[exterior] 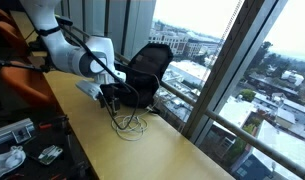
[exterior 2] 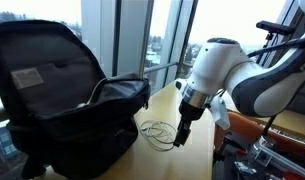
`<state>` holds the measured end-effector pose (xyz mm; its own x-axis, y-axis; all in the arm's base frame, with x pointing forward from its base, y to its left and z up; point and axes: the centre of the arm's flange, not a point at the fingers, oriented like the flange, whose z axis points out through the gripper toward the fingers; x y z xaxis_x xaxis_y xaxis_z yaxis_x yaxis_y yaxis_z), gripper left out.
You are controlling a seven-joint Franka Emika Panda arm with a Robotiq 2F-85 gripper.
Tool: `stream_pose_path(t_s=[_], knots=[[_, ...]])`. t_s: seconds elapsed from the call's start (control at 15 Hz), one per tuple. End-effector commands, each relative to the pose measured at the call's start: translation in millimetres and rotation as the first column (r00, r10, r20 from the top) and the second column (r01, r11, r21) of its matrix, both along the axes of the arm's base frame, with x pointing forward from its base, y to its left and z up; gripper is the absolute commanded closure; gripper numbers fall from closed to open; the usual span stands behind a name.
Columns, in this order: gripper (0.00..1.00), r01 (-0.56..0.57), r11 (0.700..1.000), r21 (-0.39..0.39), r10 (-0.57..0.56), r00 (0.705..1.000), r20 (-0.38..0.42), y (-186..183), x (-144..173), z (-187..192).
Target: Put the white cable in the black bag then lay the bag down.
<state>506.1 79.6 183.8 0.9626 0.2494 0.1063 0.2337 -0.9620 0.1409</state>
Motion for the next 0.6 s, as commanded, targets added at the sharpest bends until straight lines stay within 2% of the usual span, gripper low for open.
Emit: stream_pose_path(t_s=[0.0,0.27,0.53], knots=[[0.0,-0.09,0.996,-0.006,0.09,0.995,0.053,12,31,-38],[0.0,-0.129,0.991,-0.02,0.13,0.99,0.063,3,57,-68],[0.0,-0.132,0.991,-0.035,0.134,0.989,0.062,-26,81,-82]])
